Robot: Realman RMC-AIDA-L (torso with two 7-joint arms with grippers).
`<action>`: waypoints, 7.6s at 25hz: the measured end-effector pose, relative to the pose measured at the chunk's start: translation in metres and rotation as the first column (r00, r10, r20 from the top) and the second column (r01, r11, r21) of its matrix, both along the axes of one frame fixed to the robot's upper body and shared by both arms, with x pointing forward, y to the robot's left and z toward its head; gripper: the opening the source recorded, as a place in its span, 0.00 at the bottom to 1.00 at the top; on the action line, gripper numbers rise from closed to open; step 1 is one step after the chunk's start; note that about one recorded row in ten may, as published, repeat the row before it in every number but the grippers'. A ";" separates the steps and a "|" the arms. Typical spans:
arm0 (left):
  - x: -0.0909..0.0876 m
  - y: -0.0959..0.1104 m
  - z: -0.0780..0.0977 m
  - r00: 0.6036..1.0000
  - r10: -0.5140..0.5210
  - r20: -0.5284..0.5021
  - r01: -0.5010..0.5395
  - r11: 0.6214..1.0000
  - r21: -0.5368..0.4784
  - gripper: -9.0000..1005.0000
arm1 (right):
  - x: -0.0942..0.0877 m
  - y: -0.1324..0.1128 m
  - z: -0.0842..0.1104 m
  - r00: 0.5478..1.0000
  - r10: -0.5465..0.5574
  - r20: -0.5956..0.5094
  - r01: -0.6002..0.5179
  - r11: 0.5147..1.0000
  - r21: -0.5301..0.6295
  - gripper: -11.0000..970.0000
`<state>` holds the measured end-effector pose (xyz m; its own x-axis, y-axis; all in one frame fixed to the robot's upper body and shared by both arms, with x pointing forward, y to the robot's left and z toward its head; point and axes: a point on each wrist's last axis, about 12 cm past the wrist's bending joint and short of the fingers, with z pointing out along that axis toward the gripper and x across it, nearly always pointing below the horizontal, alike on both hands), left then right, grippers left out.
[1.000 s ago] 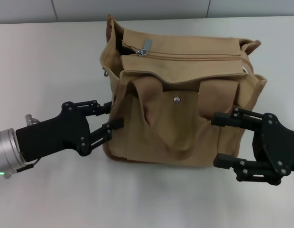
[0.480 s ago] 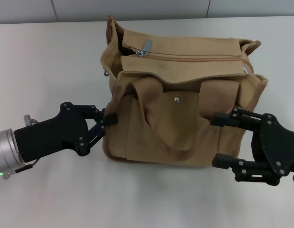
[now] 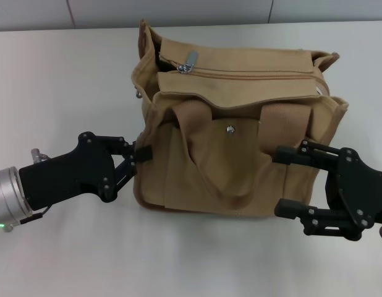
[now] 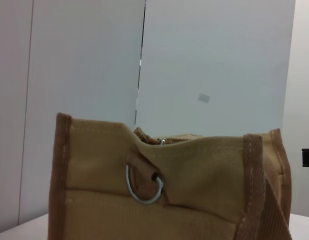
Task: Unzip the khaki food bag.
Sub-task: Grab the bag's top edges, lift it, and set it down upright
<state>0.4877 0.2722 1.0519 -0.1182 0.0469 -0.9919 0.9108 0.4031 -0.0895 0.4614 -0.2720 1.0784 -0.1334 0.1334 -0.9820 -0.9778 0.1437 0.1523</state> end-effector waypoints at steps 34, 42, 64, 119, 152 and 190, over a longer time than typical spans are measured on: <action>0.014 0.039 0.018 0.947 0.296 0.128 -0.283 0.953 -0.111 0.07 | 0.005 0.004 -0.007 0.997 -0.060 -0.041 0.060 0.998 -0.002 0.80; 0.025 0.052 0.027 0.884 0.431 0.181 -0.404 0.899 -0.166 0.07 | 0.015 0.010 -0.013 0.989 -0.124 -0.081 0.124 0.992 -0.009 0.80; -0.013 -0.012 -0.006 0.905 0.272 0.328 -0.225 0.959 -0.174 0.07 | 0.034 0.001 -0.013 0.913 -0.399 -0.082 0.406 0.909 0.098 0.80; -0.006 -0.046 -0.004 0.927 0.150 0.345 -0.095 0.980 -0.173 0.07 | 0.027 0.058 -0.046 0.909 -0.414 0.051 0.416 0.909 -0.012 0.18; -0.007 -0.044 -0.004 0.924 0.167 0.345 -0.110 0.977 -0.180 0.07 | 0.033 0.026 -0.029 0.900 -0.221 -0.375 0.239 0.971 0.000 0.20; -0.012 -0.052 -0.013 0.920 0.051 0.389 -0.026 0.997 -0.070 0.07 | 0.052 0.023 -0.009 0.947 -0.107 -0.304 0.067 0.988 -0.141 0.59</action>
